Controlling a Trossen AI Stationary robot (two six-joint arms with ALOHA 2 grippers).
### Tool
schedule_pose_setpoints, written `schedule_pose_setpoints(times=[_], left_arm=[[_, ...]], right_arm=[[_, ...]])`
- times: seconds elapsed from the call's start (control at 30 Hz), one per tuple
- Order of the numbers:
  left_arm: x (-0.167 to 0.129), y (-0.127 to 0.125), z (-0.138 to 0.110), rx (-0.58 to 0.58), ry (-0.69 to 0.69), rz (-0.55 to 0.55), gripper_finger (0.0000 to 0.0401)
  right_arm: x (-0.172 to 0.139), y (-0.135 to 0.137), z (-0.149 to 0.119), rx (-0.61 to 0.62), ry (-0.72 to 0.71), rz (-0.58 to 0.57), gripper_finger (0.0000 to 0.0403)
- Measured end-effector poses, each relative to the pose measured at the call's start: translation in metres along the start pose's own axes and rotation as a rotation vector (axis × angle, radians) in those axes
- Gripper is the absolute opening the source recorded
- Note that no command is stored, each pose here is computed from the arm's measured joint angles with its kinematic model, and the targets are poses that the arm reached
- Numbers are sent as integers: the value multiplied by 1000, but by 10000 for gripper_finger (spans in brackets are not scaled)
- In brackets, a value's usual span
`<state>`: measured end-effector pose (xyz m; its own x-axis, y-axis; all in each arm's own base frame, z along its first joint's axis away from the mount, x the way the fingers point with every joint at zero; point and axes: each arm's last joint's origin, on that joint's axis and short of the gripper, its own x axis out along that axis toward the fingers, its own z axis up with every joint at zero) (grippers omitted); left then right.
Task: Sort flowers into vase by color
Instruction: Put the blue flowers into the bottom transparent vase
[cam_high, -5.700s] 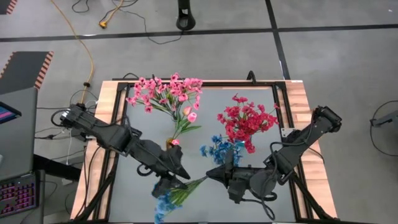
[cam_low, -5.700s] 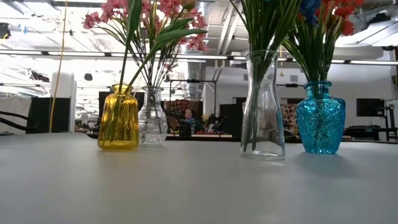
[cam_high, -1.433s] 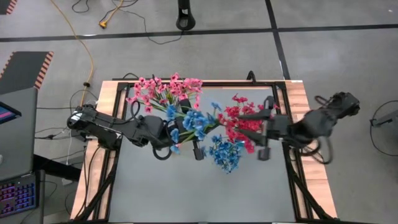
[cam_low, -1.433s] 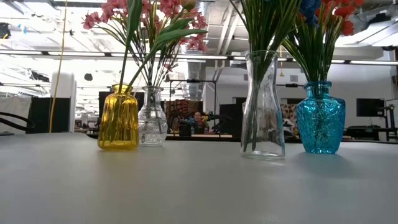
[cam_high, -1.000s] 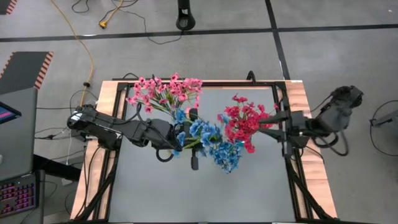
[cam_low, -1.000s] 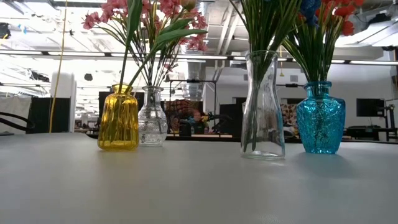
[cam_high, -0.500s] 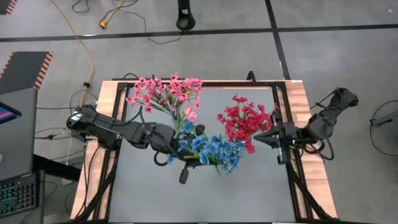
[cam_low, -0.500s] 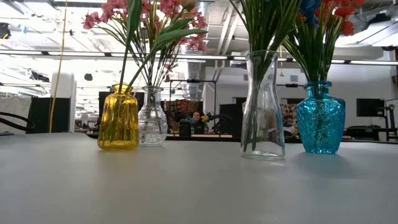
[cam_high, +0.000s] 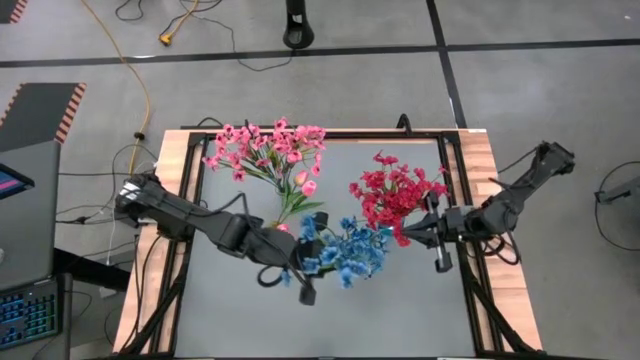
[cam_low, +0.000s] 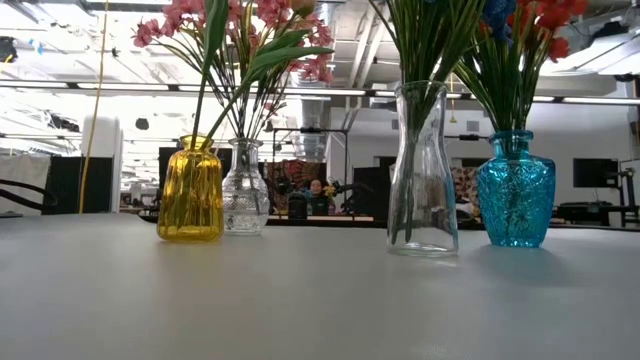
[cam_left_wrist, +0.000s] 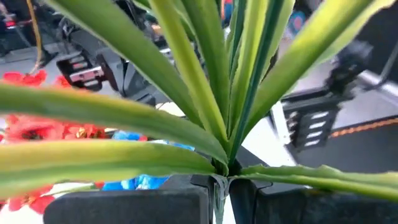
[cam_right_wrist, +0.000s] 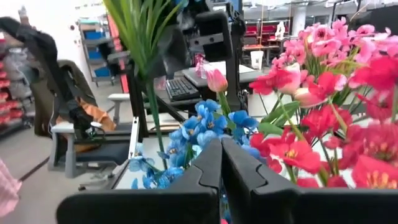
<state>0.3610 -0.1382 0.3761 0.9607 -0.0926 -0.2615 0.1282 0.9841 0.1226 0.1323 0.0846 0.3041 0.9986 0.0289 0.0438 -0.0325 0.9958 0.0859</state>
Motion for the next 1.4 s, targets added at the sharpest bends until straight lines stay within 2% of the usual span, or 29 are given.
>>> schedule_pose_setpoints(times=[0.23,0.6,0.93,1.17,1.4], left_arm=[[27,-6,-20,126,51,103,12],[29,-8,-20,251,49,141,12],[31,1,-21,227,62,153,12],[32,5,-23,200,74,152,12],[32,5,-23,199,76,151,12]], right_arm=[[0,-2,-26,23,-31,1,34],[-3,-6,-63,21,-18,0,34],[-4,-9,-86,37,20,-10,34],[-3,-11,-104,51,-6,-13,34],[9,-13,-110,37,0,-1,34]])
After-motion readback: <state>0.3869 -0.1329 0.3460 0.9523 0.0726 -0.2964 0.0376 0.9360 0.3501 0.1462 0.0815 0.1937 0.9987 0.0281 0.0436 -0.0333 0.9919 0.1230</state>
